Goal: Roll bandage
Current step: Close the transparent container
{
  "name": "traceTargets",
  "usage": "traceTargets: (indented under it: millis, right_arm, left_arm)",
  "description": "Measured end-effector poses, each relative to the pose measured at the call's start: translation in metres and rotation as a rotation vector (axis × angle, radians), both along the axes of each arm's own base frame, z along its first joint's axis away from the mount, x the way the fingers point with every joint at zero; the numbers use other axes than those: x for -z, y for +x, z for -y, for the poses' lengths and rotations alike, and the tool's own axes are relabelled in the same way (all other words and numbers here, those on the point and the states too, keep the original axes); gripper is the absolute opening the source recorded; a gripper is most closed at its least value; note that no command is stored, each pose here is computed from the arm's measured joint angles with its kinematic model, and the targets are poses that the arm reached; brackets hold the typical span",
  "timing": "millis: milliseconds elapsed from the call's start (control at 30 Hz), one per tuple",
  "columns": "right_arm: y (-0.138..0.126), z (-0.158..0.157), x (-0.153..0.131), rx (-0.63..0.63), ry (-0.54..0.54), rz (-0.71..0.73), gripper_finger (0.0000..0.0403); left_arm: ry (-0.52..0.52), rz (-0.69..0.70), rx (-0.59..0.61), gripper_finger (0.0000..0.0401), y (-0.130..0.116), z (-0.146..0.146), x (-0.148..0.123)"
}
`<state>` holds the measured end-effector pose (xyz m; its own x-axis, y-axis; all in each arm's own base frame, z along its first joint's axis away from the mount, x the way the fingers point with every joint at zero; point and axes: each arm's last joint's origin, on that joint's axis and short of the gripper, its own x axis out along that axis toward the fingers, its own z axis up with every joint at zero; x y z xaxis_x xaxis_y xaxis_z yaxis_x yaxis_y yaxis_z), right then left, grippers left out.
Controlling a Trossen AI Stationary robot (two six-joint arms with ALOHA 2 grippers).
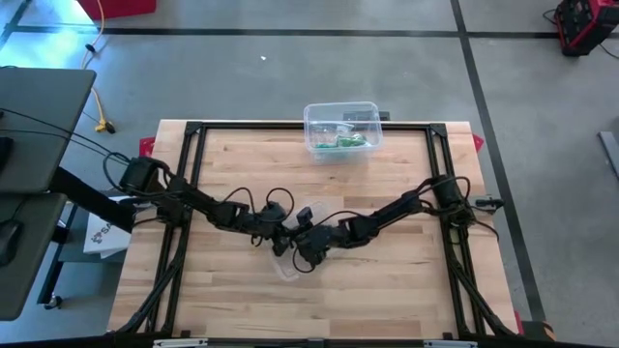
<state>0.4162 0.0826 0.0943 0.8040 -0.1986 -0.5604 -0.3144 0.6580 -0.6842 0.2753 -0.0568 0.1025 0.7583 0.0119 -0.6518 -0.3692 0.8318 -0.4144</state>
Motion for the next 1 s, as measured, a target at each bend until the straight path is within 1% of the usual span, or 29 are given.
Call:
traceTargets:
  millis: [133,233,367,533,700,833,1000]
  right_arm:
    - [0.000,0.001,0.001,-0.017,0.030,-0.015,0.0141]
    - [-0.001,0.001,0.001,-0.018,0.031,-0.025,0.0141]
    - [-0.004,0.001,-0.006,-0.046,0.056,-0.066,0.0146]
    - [-0.014,0.006,-0.020,-0.066,0.173,-0.160,0.0171]
    - [-0.020,0.021,-0.026,-0.029,0.283,-0.242,0.0198]
    - [-0.020,0.032,-0.026,-0.003,0.316,-0.275,0.0201]
    - [-0.020,0.042,-0.025,-0.023,0.383,-0.293,0.0198]
  left_arm:
    - [0.018,0.002,0.014,0.0000,0.000,0.000,0.000]
    - [0.022,0.000,0.020,0.0000,0.000,0.000,0.000]
    - [0.018,0.000,0.027,0.0000,0.001,0.001,0.000]
    - [0.014,0.011,0.049,0.0000,0.002,0.002,-0.001]
    - [0.031,0.035,0.069,0.0000,0.003,0.003,-0.002]
    - [0.035,0.035,0.067,0.0000,0.003,0.002,-0.002]
    - [0.034,0.036,0.062,0.0000,0.003,0.002,-0.002]
